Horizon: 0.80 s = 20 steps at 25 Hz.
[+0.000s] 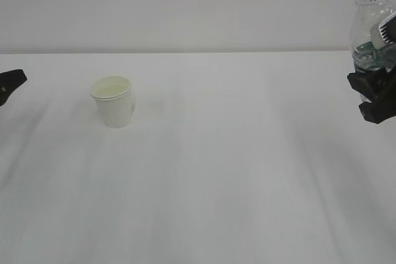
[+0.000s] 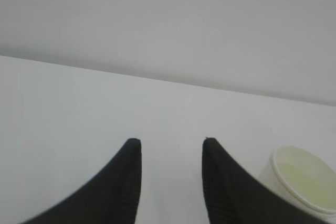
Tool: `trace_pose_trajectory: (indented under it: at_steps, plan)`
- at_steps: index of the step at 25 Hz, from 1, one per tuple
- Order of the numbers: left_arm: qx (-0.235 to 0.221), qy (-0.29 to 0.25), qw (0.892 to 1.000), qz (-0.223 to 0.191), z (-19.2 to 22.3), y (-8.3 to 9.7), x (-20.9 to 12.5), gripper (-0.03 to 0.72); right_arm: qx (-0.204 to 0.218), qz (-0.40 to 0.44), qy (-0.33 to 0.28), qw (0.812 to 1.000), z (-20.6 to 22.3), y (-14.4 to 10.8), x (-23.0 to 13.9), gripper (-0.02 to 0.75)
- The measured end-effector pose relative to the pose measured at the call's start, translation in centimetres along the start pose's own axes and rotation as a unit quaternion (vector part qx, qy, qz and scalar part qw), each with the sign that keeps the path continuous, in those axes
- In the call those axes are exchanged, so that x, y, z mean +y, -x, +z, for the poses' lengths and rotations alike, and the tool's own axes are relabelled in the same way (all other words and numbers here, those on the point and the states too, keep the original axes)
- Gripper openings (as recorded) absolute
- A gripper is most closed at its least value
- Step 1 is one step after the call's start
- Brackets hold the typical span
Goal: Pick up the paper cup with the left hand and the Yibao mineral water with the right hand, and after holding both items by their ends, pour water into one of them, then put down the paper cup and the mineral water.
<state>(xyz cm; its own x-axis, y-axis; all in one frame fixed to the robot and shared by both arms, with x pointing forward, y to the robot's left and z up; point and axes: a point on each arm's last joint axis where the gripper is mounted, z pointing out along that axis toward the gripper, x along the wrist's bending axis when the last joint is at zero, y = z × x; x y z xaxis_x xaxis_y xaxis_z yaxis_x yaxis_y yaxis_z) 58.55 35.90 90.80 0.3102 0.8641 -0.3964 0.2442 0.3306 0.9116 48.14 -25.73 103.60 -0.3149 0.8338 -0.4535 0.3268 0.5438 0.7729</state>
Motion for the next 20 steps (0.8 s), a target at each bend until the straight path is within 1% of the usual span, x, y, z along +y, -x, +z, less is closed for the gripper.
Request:
trace_pose_trajectory:
  at_steps: [3,6,8,10,13,16,20]
  plan:
    - [-0.007,-0.013,1.0,0.009,0.1,1.3,-1.0,0.244,0.0,0.0,0.0,1.0,0.0,0.0,0.0,0.456]
    - [-0.002,-0.01,1.0,0.022,-0.2,2.7,-1.3,0.235,0.0,0.0,0.0,1.0,0.0,0.0,0.0,0.456]
    - [0.026,-0.001,1.0,0.014,-0.8,2.9,-1.6,0.233,0.0,0.0,0.0,1.0,0.0,0.0,0.0,0.456]
    - [0.065,0.006,0.998,-0.01,-1.7,2.6,-2.2,0.232,0.0,0.0,0.0,1.0,0.0,0.0,0.0,0.456]
    - [0.095,-0.003,0.995,-0.03,-2.8,2.6,-3.2,0.232,0.0,0.0,0.0,1.0,0.0,0.0,0.0,0.456]
    - [0.096,-0.02,0.995,-0.029,-3.4,3.4,-4.0,0.231,0.0,0.0,0.0,1.0,0.0,0.0,0.0,0.456]
    - [0.087,-0.024,0.996,-0.007,-4.1,5.1,-4.0,0.199,0.0,0.006,0.0,1.0,0.0,0.0,0.0,0.456]
